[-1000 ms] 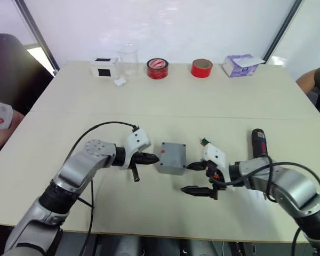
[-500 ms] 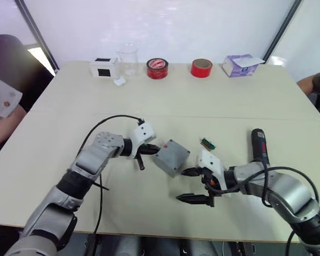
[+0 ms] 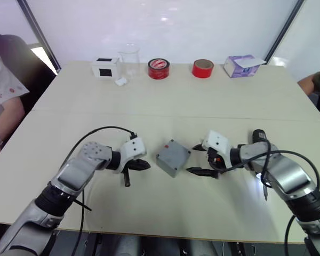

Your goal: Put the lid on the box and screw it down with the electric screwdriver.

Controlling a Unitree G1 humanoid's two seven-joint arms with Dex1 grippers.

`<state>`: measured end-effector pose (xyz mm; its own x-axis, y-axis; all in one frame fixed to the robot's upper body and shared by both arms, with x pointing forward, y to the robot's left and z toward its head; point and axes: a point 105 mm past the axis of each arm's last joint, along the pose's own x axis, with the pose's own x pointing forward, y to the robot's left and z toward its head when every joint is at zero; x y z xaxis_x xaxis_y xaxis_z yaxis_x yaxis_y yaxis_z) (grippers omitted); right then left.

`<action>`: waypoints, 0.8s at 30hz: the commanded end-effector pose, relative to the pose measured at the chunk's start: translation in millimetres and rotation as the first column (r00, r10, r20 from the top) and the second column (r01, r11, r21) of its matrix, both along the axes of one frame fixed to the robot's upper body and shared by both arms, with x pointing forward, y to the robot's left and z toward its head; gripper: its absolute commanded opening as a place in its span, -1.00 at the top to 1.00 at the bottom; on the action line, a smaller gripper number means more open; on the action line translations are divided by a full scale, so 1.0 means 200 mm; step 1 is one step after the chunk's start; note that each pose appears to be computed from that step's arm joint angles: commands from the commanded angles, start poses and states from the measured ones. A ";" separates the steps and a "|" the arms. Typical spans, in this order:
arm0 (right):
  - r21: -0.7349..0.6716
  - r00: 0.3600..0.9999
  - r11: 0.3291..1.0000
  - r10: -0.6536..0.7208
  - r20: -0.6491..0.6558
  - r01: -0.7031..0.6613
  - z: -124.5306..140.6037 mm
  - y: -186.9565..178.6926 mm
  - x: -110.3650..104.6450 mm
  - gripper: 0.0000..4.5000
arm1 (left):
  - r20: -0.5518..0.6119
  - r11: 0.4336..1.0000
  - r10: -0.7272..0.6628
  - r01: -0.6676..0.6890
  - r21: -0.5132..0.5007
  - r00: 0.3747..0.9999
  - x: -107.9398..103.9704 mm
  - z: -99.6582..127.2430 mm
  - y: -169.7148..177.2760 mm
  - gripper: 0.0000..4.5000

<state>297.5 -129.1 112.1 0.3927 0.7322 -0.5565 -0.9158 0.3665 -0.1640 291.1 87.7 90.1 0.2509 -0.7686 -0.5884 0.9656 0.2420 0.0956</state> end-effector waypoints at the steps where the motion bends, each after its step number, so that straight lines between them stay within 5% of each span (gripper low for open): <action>1: -0.009 0.997 0.998 0.070 0.013 -0.070 0.02 0.03 -0.03 -0.98 | 0.035 0.999 -0.030 0.031 -0.040 0.999 -0.01 0.03 -0.08 1.00; 24: 0.048 0.989 0.993 0.115 -0.091 -0.111 -0.01 0.09 -0.19 -0.98 | 0.129 0.997 0.024 -0.015 -0.071 0.991 0.11 0.08 -0.11 1.00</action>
